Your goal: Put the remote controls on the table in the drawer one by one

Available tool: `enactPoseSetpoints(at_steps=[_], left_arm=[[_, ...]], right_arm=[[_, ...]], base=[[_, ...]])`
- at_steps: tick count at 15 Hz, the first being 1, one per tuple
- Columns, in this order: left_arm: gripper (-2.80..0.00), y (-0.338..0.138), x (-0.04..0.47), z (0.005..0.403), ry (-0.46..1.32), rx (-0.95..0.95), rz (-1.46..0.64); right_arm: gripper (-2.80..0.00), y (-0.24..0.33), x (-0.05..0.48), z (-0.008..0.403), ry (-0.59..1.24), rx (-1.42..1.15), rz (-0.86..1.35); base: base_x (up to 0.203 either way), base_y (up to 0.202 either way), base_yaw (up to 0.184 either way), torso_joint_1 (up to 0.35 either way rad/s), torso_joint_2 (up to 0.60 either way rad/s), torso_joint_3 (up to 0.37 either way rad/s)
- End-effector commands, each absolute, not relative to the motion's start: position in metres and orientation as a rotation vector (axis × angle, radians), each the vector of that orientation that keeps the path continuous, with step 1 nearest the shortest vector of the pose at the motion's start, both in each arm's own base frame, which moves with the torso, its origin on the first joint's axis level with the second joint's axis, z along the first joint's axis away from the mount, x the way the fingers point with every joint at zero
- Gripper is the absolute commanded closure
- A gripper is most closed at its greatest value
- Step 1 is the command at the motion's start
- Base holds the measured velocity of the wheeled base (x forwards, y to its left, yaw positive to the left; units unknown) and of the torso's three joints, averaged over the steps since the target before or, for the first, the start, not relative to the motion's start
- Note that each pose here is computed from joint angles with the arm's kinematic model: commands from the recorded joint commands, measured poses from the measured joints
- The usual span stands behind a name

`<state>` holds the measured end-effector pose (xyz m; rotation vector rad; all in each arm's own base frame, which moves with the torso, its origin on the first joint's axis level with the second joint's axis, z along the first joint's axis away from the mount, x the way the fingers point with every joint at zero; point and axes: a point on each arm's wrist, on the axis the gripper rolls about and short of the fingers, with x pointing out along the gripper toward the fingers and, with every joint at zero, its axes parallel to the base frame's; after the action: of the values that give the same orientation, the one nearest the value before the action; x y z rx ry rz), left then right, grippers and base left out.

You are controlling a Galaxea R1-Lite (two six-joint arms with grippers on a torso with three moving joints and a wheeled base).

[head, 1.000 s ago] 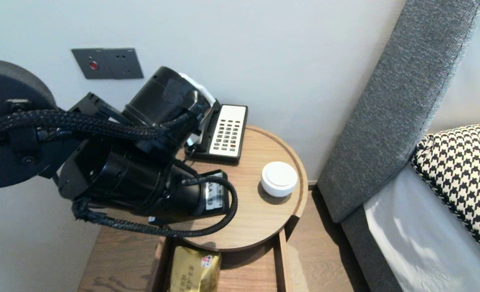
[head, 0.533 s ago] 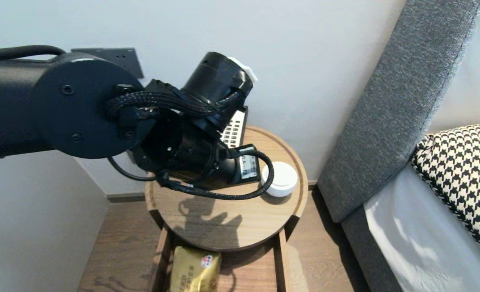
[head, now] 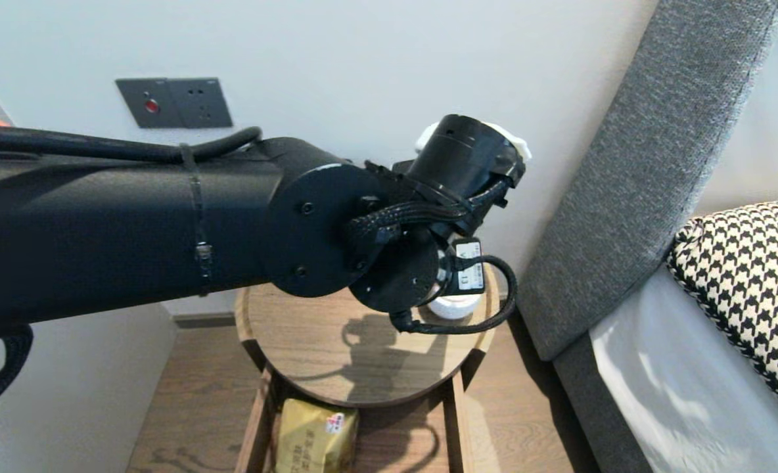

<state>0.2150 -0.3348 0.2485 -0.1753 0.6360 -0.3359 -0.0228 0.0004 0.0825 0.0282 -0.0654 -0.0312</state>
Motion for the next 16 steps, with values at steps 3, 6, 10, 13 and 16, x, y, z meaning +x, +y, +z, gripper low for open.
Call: enactPoseSetpoints(at_steps=[3,6,10,13,16], left_arm=[[-2.8,-0.359,0.216,0.237,0.614,-0.115,-0.358],[-2.8,-0.369,0.221,0.226,0.585,-0.105,-0.342],[-2.8,-0.376,0.225,0.215,0.559,-0.069,-0.306],[-2.8,-0.382,0.23,0.206,0.504,-0.046,-0.25],[-2.8,-0.384,0.231,0.204,0.498,-0.043,-0.255]], right_arm=[[0.0,0.0,-0.021,0.075,-0.039,0.029,-0.032],[0.0,0.0,-0.021,0.075,-0.039,0.029,-0.032],[0.0,0.0,-0.021,0.075,-0.039,0.029,-0.032],[0.0,0.0,-0.021,0.075,-0.039,0.029,-0.032],[0.0,0.0,-0.021,0.075,-0.039,0.029,-0.032]], base=[[0.0,0.0,0.0,0.0,0.0,0.0],[0.0,0.0,0.0,0.0,0.0,0.0],[0.0,0.0,0.0,0.0,0.0,0.0],[0.0,0.0,0.0,0.0,0.0,0.0],[0.0,0.0,0.0,0.0,0.0,0.0]])
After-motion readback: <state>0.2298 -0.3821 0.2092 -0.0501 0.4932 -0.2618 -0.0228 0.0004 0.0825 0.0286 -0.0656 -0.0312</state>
